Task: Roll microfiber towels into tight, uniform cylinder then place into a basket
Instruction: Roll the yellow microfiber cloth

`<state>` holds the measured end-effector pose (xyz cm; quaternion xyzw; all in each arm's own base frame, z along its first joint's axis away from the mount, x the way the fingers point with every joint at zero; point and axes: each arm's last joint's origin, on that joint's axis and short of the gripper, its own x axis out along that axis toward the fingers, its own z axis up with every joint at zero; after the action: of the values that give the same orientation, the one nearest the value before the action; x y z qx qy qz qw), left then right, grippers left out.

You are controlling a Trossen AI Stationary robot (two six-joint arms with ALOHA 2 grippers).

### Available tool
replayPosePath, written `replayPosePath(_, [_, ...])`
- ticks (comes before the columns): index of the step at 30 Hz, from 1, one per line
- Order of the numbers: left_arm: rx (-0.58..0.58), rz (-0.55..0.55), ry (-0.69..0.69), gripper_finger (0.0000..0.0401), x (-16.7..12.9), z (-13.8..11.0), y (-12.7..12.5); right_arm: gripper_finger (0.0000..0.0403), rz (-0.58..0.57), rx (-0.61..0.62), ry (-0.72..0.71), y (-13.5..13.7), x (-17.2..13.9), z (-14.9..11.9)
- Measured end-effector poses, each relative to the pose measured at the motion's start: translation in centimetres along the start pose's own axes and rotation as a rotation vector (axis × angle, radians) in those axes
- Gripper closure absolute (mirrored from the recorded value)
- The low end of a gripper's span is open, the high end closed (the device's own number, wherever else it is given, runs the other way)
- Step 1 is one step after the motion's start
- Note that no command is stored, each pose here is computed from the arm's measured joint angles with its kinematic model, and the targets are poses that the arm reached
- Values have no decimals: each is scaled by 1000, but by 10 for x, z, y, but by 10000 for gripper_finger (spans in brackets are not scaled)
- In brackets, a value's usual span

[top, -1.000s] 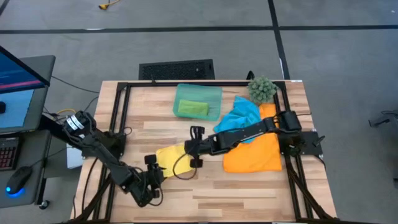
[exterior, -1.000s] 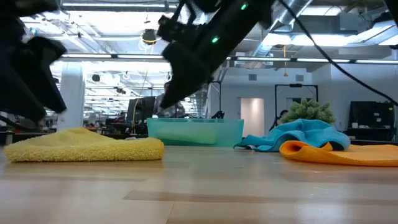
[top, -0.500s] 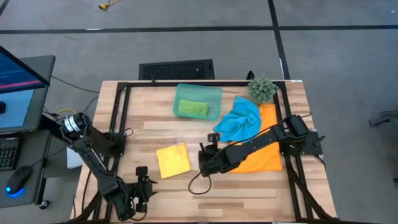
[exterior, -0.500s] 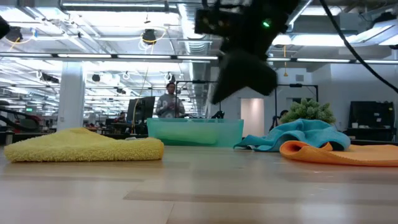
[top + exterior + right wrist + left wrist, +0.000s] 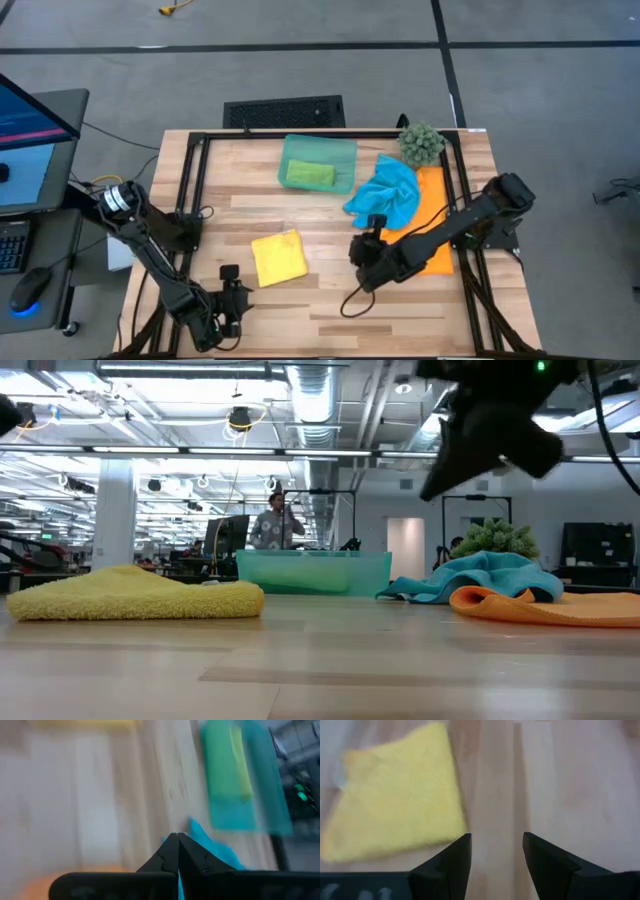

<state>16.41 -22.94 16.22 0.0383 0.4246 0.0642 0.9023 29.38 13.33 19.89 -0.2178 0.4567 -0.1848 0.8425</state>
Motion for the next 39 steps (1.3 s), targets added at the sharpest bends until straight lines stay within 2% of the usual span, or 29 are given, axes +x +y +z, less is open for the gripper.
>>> replayPosePath(3, [44, 41, -18, 230, 6, 6, 6, 379, 31, 27, -92, 2, -1, 3])
replayPosePath(7, [67, 44, 7, 230, 14, 14, 12, 375, 55, 74, -191, 3, 4, 14])
replayPosePath(14, [30, 5, 92, 230, 21, 19, 18, 338, 222, 54, -269, 12, 28, 30])
replayPosePath(16, [34, -5, 104, 229, 22, 19, 18, 320, 229, 16, -258, 16, 37, 28])
replayPosePath(19, [37, -7, 107, 222, 22, 19, 18, 290, 258, -6, -316, 25, 49, 34])
replayPosePath(24, [39, -4, 106, 190, 22, 19, 18, 239, 272, -77, -402, 44, 68, 37])
replayPosePath(28, [44, 23, 76, 165, 22, 20, 19, 207, 301, -185, -432, 57, 79, 42])
replayPosePath(33, [48, 30, 70, 159, 24, 17, 20, 188, 367, -211, -480, 72, 90, 57])
replayPosePath(39, [66, 28, 81, 159, 43, -2, 20, 187, 374, -239, -435, 82, 104, 60])
